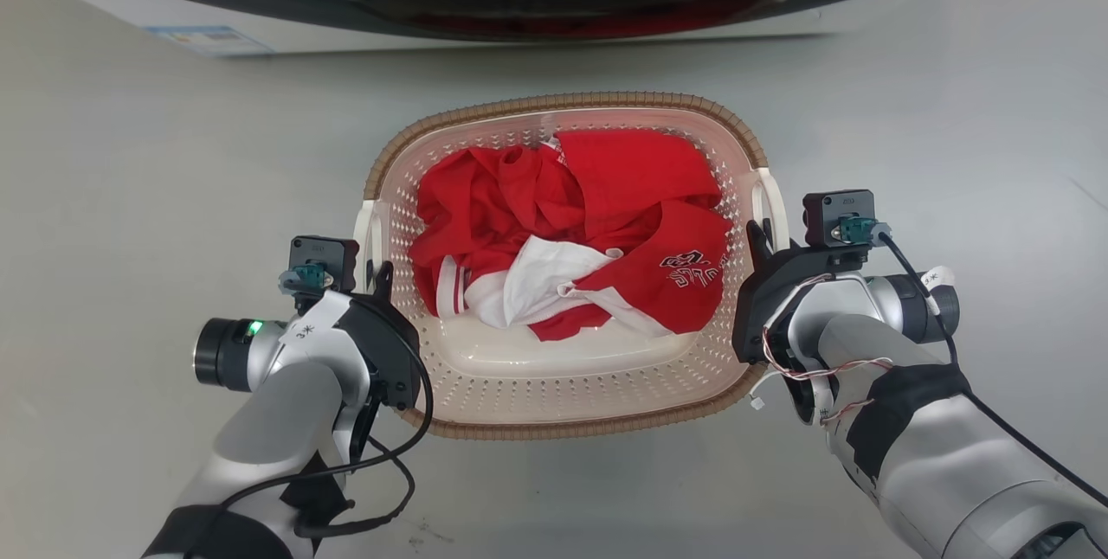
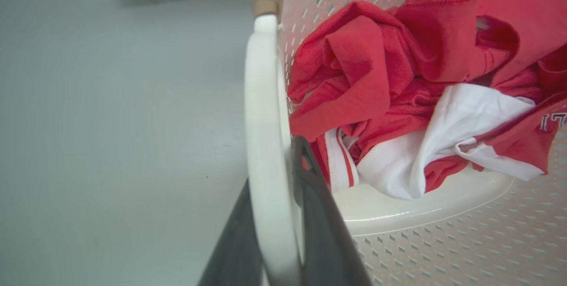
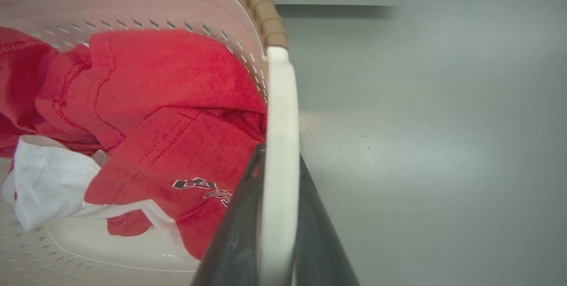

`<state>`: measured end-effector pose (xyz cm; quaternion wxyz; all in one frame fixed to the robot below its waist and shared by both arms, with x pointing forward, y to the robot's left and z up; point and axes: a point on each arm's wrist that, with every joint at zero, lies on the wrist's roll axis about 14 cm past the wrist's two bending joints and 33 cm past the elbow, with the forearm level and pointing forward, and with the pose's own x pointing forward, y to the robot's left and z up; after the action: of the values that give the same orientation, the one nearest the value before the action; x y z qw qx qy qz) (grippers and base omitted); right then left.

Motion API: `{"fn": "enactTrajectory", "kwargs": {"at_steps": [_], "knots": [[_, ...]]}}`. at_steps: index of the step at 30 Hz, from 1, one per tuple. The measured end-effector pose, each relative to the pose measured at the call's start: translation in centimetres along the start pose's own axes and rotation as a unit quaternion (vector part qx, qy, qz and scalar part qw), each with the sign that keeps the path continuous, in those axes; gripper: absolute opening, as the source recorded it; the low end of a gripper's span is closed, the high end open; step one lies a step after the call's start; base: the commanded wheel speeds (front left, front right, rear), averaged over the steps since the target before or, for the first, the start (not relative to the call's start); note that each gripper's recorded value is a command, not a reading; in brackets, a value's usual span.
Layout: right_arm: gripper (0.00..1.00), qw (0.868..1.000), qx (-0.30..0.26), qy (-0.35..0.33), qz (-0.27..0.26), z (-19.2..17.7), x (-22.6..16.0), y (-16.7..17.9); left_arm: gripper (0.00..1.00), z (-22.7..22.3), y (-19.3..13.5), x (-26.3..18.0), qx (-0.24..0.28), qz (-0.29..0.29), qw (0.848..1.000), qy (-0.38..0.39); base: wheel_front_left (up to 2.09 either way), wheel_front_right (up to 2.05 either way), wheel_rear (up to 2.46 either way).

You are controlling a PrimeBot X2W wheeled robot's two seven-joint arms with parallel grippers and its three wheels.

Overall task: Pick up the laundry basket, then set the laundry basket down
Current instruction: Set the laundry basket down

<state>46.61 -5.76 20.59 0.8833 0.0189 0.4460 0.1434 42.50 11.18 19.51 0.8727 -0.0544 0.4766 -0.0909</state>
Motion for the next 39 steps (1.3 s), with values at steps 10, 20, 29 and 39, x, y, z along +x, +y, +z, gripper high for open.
{"fn": "enactTrajectory", "kwargs": {"at_steps": [10, 20, 29, 39], "knots": [[0.0, 1.0, 0.002, -0.001, 0.002, -0.7, 1.6, -0.4, 0.0, -0.1, 0.5, 1.9, 0.013, 0.001, 1.0, -0.002, 0.0, 0.0, 0.0], [0.0, 1.0, -0.003, -0.004, 0.007, -0.7, 2.7, -0.3, 0.0, -0.1, 1.2, 2.8, 0.019, 0.009, 1.0, -0.004, 0.0, 0.0, 0.0], [0.0, 1.0, -0.008, -0.006, 0.017, -0.8, 3.6, 0.3, 0.0, -0.3, 2.1, 3.3, 0.024, 0.018, 1.0, -0.004, 0.0, 0.0, 0.0], [0.0, 1.0, -0.011, -0.006, 0.018, -1.0, 3.7, 0.4, 0.0, -0.3, 2.2, 3.4, 0.024, 0.021, 0.999, -0.004, 0.0, 0.0, 0.0]]}}
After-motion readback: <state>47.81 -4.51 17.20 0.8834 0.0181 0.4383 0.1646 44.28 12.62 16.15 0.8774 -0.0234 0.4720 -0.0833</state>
